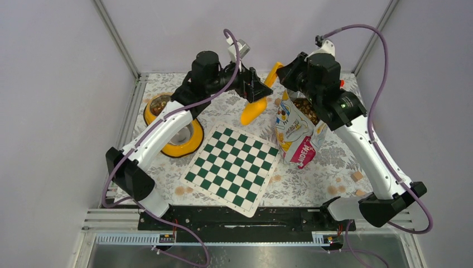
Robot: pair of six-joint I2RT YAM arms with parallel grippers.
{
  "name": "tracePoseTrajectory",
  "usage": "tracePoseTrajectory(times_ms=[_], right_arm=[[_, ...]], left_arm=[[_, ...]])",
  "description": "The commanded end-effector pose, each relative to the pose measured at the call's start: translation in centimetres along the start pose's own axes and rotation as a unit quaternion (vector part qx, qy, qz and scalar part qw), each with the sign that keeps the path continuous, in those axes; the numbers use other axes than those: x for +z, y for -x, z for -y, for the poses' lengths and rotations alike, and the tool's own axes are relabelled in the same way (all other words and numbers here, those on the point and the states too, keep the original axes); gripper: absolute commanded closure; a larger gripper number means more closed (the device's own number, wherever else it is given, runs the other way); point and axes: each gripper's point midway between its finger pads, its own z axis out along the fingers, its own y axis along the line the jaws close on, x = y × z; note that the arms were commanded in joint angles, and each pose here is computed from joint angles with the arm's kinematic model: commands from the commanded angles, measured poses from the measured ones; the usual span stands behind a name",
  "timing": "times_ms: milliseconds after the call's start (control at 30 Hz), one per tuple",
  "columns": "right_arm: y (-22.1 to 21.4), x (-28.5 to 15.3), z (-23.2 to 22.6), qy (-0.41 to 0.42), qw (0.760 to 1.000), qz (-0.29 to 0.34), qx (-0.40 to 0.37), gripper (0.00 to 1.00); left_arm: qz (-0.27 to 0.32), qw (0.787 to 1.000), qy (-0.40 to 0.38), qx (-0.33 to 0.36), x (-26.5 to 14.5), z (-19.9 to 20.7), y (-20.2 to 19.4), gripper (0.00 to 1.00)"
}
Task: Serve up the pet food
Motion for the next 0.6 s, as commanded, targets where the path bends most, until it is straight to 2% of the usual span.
tracePoseTrajectory(times_ms=[0,133,200,300,367,433,467,567], right_arm=[[-0.6,-0.3,-1.5,0.024,0.999,-0.008,-0.021,1.00],[-1.3,0.0,-2.0,0.033,0.999,-0.020,-0.021,1.00],[-1.5,0.1,-2.2,0.034,0.999,-0.024,-0.023,1.00],[-1.5,0.2,-2.1,0.033,0.999,-0.024,-0.030,0.99],[-1.5,0.3,-1.9,0.031,0.998,-0.023,-0.040,0.93],[-1.3,0.2,-2.0,0.032,0.998,-0.021,-0.050,0.86],[-1.2,0.2,-2.0,0.034,0.998,-0.020,-0.054,0.84],[-1.0,0.1,-2.0,0.036,0.997,-0.018,-0.066,0.73]], left_arm=[[0.024,0.999,-0.035,0.013,0.4,1.6,2.1,0.11],[0.014,0.999,-0.038,0.006,1.0,1.2,1.3,0.16],[0.010,0.999,-0.034,0.006,1.3,0.9,1.1,0.25],[0.011,1.000,-0.021,0.011,1.2,0.4,1.3,0.52],[0.014,1.000,-0.016,0.019,1.1,0.3,1.5,0.71],[0.014,1.000,-0.013,0.022,1.1,0.1,1.5,0.94],[0.013,1.000,-0.012,0.023,1.1,0.0,1.6,1.00],[0.018,1.000,-0.016,0.020,0.9,-0.2,2.0,1.00]])
